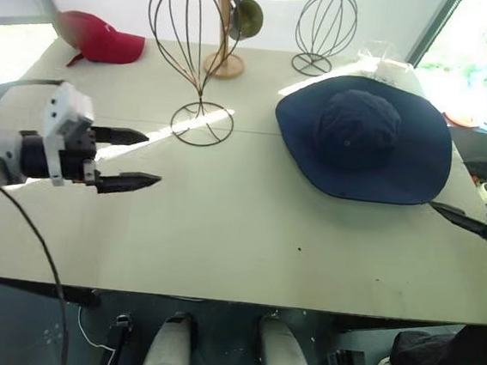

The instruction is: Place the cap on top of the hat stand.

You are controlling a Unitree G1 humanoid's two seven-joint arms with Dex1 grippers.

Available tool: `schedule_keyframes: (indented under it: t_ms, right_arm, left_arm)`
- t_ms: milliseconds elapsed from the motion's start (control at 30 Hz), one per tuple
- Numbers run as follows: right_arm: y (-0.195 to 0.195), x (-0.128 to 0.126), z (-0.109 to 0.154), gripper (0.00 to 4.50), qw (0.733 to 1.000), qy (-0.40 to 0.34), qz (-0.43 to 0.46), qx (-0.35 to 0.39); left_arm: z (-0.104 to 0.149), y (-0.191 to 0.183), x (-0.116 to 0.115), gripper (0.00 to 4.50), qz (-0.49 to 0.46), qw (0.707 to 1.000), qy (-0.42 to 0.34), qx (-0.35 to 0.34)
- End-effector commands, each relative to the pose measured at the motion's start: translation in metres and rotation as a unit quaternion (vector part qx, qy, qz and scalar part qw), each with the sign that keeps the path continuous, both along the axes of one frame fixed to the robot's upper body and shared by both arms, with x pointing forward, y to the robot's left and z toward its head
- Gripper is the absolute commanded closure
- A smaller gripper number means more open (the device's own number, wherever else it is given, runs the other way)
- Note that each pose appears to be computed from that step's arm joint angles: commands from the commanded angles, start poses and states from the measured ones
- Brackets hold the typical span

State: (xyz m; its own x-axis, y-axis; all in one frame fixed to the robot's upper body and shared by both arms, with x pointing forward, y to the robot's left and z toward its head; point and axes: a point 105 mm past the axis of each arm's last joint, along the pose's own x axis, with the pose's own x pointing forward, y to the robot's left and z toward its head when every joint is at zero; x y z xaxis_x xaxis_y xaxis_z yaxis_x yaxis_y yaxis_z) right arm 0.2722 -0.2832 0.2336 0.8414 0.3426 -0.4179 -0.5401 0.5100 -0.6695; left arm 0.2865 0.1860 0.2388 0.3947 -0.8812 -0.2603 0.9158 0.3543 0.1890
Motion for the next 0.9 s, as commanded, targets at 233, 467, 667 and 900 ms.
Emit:
schedule_keyframes:
  t_ms: [233,467,667,900]
  right_arm:
    - [0.046,0.017,-0.041,0.00,0.997,-0.038,0.008,-0.074]
    - [0.040,0.042,-0.078,0.00,0.990,-0.051,-0.031,-0.130]
    - [0.032,0.069,-0.101,0.00,0.988,-0.054,-0.063,-0.132]
    - [0.039,0.092,-0.118,0.00,0.990,-0.048,-0.057,-0.123]
  left_arm:
    - [0.012,-0.046,0.007,0.07,-0.109,0.994,0.001,-0.010]
    - [0.014,-0.056,0.009,0.07,-0.125,0.992,-0.001,-0.015]
    - [0.015,-0.056,0.010,0.07,-0.121,0.992,-0.007,-0.016]
    - [0.017,-0.055,0.012,0.07,-0.113,0.993,-0.012,-0.019]
